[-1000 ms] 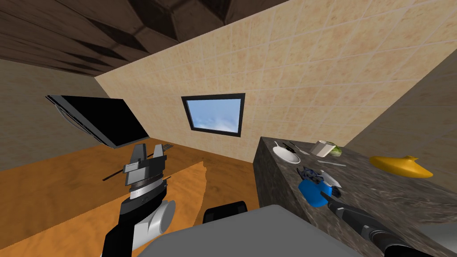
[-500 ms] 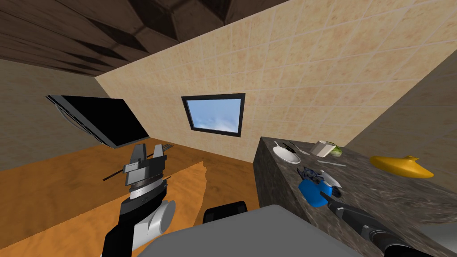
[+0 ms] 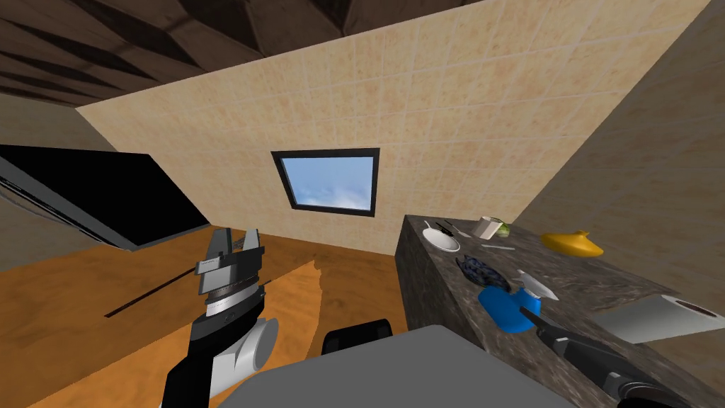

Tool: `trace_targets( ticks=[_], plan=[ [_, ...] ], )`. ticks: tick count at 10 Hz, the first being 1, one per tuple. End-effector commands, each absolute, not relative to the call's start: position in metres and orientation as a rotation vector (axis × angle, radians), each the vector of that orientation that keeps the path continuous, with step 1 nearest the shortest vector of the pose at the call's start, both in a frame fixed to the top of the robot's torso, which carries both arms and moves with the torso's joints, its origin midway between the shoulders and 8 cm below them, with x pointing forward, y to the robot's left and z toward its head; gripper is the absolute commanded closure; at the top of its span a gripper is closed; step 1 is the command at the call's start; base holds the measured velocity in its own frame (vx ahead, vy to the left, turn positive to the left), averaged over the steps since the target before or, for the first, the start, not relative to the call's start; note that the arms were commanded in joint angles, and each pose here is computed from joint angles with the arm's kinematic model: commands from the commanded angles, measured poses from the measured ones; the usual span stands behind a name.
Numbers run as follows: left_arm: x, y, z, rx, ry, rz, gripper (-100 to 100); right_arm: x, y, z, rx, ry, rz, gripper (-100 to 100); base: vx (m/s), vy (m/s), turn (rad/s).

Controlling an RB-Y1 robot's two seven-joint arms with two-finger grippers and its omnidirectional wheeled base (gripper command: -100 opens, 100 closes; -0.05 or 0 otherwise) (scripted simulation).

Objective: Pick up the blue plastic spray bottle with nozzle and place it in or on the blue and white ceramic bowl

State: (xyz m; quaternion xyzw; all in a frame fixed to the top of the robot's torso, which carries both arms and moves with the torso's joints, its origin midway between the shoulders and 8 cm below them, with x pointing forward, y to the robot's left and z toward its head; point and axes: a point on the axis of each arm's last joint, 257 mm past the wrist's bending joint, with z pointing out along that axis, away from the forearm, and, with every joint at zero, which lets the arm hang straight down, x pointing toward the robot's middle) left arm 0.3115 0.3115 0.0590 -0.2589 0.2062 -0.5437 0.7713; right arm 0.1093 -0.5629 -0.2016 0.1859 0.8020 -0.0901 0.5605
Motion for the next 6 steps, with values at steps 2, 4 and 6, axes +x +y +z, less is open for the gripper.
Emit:
trace_targets(
  ticks=[2, 4, 6],
  plan=[
    [0.312, 0.311, 0.059, -0.561, 0.447, -1.179, 0, 0.104, -0.568, -0.184, 0.442, 1.867, -0.191, 100, 0.068, -0.057, -0.182],
    [0.311, 0.311, 0.059, -0.561, 0.447, -1.179, 0, 0.102, -0.57, -0.169, 0.439, 1.849, -0.175, 100, 0.091, -0.097, -0.169],
    [0.311, 0.312, 0.059, -0.561, 0.447, -1.179, 0, 0.103, -0.571, -0.154, 0.43, 1.83, -0.153, 100, 0.154, -0.082, -0.144]
  ],
)
